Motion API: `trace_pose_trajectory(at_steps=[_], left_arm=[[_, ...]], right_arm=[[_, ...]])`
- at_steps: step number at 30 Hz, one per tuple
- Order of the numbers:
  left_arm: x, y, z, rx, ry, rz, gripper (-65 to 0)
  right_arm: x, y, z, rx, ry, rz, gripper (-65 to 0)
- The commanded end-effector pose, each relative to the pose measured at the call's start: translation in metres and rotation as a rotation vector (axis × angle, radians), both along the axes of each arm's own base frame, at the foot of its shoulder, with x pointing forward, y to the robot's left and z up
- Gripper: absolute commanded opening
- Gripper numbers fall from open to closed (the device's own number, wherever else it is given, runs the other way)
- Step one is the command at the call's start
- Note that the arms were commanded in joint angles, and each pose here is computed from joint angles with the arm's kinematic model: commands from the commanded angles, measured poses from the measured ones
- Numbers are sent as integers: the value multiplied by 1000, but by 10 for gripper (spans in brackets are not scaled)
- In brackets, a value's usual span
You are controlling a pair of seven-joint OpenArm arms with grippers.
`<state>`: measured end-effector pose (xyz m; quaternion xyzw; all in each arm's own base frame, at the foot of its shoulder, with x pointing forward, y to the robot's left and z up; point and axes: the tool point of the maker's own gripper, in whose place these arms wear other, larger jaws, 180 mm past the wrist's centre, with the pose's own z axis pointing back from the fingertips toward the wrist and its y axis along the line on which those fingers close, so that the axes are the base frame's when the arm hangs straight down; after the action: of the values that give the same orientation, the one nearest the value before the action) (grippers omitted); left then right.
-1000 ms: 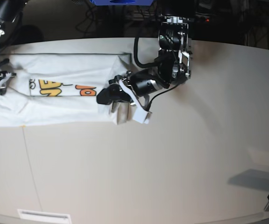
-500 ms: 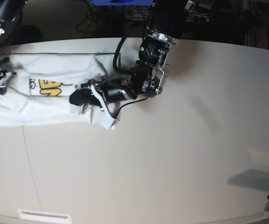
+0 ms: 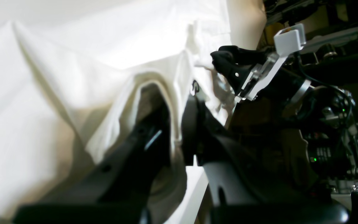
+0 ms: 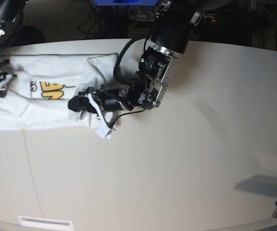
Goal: Fold the T-shirt properly
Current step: 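Drag the collar end with the left gripper toward the right gripper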
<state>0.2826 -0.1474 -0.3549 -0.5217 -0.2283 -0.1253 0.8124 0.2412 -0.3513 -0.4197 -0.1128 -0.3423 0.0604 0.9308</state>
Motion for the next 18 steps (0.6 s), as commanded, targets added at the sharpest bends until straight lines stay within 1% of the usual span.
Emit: trace_pose_trajectory(at_steps=[1, 6, 18], left_arm=[[5, -11, 20, -54, -37, -8, -650], [1, -20, 25, -49, -61, -48, -650], [8, -21, 32, -52, -87, -53, -650]], right_arm=[[-27, 1, -23, -16, 157, 12, -441], [-27, 1, -23, -17, 158, 9, -441], [-27, 1, -23, -17, 157, 6, -441]])
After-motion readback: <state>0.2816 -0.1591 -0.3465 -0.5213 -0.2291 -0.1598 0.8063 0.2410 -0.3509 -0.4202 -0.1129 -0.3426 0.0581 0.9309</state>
